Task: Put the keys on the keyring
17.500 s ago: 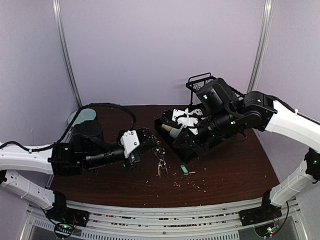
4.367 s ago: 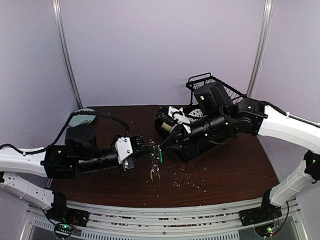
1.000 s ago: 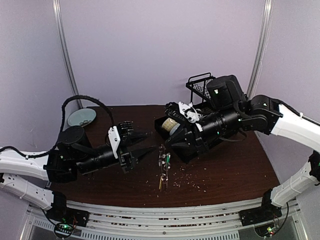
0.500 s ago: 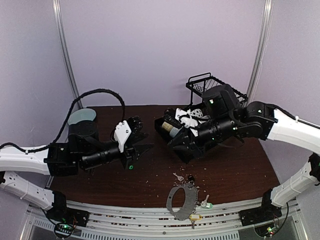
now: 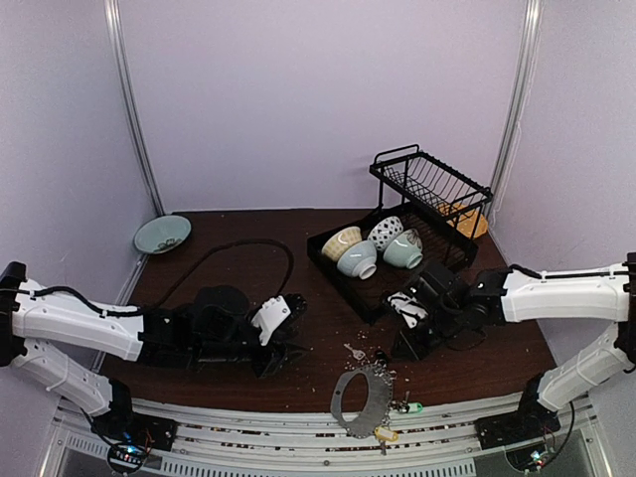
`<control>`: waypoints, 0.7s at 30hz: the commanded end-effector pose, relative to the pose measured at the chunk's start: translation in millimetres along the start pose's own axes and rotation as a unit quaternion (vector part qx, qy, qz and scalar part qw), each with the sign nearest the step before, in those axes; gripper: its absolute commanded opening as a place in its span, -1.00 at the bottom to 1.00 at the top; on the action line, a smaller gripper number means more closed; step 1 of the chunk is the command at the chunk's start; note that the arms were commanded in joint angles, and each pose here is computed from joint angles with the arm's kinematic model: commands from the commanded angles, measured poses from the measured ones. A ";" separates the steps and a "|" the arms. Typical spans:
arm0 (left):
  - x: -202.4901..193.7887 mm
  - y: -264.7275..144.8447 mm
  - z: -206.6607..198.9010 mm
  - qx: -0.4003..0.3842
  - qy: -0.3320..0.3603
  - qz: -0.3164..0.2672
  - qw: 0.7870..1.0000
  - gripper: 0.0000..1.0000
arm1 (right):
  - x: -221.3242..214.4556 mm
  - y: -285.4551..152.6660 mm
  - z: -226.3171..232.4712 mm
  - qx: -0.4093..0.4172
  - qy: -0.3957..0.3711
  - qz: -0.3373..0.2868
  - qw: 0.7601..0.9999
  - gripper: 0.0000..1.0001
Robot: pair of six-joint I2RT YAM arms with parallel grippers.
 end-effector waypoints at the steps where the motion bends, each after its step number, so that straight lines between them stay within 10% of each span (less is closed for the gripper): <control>1: -13.9 5.4 -10.7 -0.040 -0.049 -0.003 0.998 -0.14 | -16.0 9.4 18.6 0.058 0.048 0.006 0.997 -0.52; 16: -10.5 -3.1 -18.4 -0.054 -0.028 -0.026 0.998 -0.11 | -64.8 9.8 48.0 0.041 -0.073 0.086 0.993 -0.12; 21: -9.2 -4.4 -17.2 -0.050 -0.021 -0.027 0.998 -0.11 | -77.2 16.5 50.4 -0.006 -0.127 0.106 0.986 -0.42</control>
Point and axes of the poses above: each gripper's point midway between its finger pads, its own y axis out along the fingers, its own z axis along the line the jaws close on, x = y × z, the point moved 1 cm from there along -y, back along the fingers, and after that the axes turned 2 degrees about -y, right-handed, at the moved point
